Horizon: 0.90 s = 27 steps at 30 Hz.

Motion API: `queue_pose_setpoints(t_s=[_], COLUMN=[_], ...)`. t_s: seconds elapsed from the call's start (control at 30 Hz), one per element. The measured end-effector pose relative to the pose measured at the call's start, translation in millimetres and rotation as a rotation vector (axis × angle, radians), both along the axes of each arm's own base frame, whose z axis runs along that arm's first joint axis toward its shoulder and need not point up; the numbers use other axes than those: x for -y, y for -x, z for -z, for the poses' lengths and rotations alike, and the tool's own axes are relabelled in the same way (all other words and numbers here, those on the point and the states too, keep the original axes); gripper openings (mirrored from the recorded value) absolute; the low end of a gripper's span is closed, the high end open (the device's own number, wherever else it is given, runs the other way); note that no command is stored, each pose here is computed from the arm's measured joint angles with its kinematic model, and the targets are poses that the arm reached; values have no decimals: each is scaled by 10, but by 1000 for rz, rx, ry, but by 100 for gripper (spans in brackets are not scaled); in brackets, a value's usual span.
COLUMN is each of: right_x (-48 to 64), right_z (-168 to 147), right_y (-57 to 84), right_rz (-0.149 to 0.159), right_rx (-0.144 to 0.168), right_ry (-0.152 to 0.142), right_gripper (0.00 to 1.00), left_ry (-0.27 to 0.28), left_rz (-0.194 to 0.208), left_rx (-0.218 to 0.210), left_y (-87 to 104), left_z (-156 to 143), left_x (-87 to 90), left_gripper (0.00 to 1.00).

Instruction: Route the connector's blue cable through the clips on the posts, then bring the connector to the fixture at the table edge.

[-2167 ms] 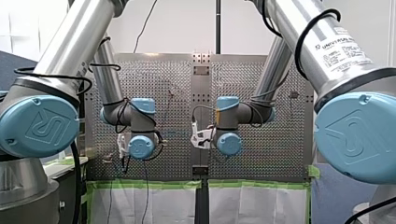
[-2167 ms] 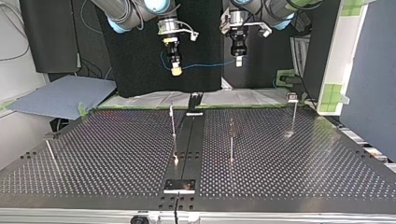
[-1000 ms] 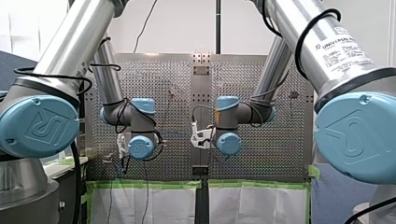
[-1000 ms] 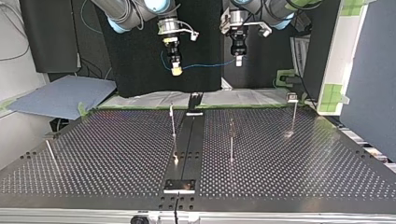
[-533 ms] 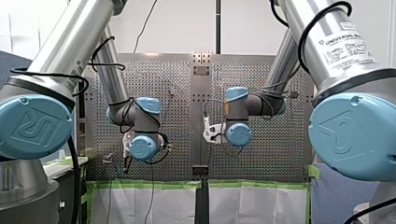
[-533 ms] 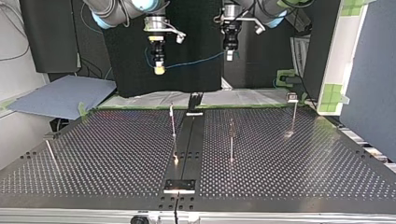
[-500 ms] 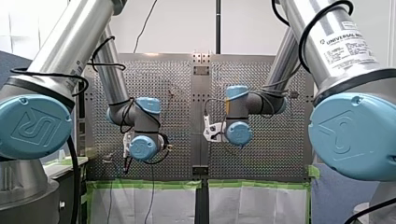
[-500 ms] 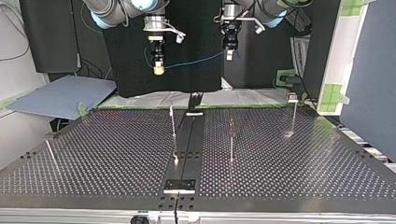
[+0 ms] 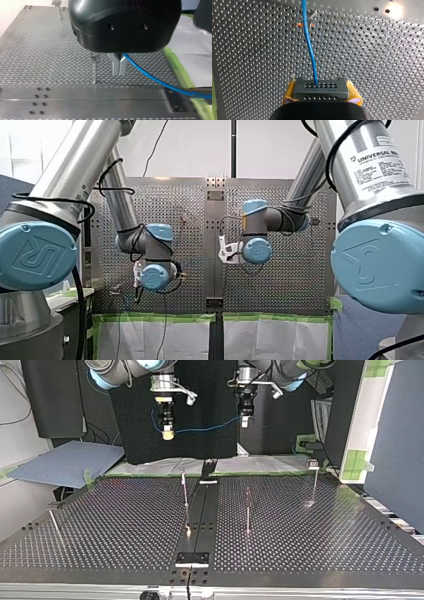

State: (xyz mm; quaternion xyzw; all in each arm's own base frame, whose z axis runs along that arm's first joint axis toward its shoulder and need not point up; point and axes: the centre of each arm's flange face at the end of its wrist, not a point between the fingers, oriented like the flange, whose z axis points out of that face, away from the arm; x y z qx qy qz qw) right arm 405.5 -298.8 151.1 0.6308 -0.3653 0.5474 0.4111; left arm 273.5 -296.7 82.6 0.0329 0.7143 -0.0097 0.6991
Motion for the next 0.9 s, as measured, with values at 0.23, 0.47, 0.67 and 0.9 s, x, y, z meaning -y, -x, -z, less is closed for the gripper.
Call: queue_pose_setpoints(t_s=[0.23, 0.47, 0.67, 0.9], right_x=[72, 187, 300, 430], right_z=[-214, -352, -464, -620], right_y=[-129, -221, -281, -389], right_rz=[-23, -51, -58, -89], right_rx=[58, 124, 145, 158], right_ry=[29, 26, 26, 33], right_gripper=[0, 0, 0, 0], left_ry=[82, 78, 84, 99], left_rz=[-31, -105, -172, -211], left_rx=[54, 72, 97, 117], left_y=[-229, -341, -463, -669], left_z=[-310, -555, -818, -1088], left_x=[69, -20, -74, -51], left_gripper=[0, 0, 0, 0])
